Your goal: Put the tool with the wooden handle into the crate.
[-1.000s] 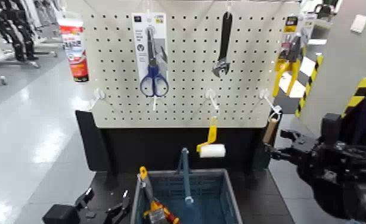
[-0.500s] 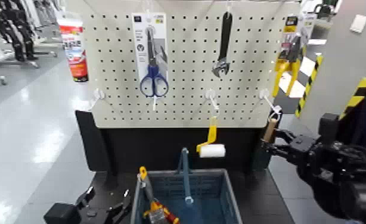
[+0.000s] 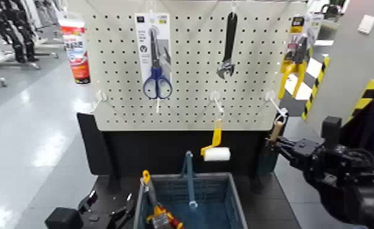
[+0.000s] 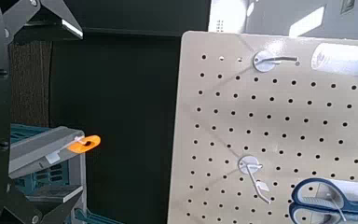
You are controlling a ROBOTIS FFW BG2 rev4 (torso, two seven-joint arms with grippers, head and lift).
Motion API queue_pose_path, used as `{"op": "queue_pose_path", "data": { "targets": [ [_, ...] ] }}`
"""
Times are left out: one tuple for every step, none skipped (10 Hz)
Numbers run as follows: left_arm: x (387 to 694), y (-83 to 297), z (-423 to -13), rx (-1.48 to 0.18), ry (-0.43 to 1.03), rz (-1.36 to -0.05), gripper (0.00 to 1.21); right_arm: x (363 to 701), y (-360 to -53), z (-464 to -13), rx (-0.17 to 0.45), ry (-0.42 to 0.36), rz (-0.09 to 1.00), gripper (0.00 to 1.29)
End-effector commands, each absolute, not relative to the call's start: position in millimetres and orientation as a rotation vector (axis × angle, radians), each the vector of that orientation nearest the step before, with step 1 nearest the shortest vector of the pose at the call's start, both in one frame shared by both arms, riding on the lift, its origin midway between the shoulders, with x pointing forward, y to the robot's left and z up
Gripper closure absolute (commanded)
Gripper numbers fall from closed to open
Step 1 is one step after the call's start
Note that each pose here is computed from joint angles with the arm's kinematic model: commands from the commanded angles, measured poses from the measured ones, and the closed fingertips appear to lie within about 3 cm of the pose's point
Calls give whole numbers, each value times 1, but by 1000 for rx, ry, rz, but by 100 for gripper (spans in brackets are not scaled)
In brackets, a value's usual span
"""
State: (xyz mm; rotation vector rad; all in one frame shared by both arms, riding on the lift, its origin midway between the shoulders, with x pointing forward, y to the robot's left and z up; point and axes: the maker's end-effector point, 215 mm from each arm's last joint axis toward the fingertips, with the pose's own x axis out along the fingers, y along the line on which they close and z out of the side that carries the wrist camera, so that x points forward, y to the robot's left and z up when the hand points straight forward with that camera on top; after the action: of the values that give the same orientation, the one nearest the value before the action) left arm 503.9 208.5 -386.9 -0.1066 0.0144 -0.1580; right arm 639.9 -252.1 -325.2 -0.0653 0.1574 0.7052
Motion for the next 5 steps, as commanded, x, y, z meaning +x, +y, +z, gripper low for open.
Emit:
{"op": "queue_pose_path", "data": {
  "targets": [
    [503, 209, -388, -107, 15, -158, 15, 639, -251, -326, -65, 158, 706, 118],
    [503, 209, -388, -107, 15, -158, 15, 639, -251, -326, -64, 155, 705, 118],
    [503, 209, -387, -107, 14, -158, 15, 638, -251, -325, -61, 151, 703, 118],
    [503, 209, -387, -107, 14, -158, 15, 636, -249, -320, -61, 138, 703, 118],
    [503, 209, -388, -107, 15, -158, 15, 634, -245, -315, -61, 125, 707, 118]
  ]
}}
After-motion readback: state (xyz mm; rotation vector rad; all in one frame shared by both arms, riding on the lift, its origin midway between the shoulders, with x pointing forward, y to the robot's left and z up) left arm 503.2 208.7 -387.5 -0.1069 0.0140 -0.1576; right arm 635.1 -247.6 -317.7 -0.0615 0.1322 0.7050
